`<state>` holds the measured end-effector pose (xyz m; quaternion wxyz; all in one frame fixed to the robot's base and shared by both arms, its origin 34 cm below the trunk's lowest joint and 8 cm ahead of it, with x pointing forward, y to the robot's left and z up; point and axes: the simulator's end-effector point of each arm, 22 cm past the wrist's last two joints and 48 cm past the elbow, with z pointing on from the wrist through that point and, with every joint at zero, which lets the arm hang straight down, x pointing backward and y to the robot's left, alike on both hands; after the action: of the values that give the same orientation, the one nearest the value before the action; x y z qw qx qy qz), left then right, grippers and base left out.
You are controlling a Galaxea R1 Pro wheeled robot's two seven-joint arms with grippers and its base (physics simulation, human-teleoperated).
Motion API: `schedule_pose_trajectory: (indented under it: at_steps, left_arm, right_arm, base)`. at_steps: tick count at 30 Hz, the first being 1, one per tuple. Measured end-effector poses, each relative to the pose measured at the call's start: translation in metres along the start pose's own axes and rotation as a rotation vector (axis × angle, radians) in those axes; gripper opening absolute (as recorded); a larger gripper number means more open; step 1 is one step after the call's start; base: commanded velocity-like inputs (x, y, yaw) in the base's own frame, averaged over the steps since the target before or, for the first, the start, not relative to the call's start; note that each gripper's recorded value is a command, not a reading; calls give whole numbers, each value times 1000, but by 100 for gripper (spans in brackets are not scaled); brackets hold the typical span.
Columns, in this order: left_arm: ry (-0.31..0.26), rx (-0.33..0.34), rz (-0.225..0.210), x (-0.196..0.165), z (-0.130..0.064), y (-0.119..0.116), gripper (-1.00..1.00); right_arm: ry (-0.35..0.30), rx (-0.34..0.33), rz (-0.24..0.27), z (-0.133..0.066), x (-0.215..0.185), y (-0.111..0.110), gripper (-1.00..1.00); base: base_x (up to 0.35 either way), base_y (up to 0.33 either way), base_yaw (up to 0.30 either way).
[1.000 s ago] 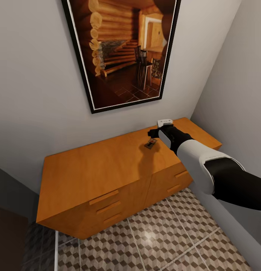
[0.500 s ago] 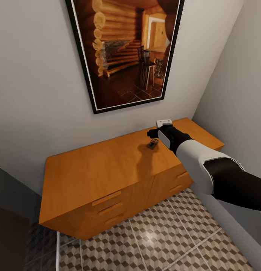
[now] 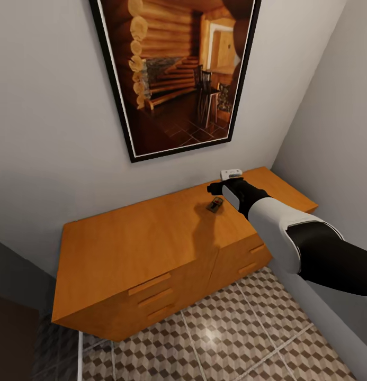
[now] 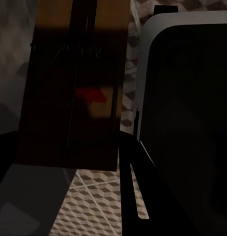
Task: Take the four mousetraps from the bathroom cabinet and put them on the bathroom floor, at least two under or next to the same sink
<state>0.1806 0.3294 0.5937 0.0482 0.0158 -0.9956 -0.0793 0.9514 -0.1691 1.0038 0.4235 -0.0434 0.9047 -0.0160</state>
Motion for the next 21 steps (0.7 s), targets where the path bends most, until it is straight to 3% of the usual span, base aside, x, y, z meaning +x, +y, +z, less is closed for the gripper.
schedule_pose_trajectory:
  at_steps: [21]
  left_arm:
    - [62,-3,5,23,-1,1,-100]
  right_arm:
    - [15,-7,1,1,7,5,100]
  base:
    - [1,0,0]
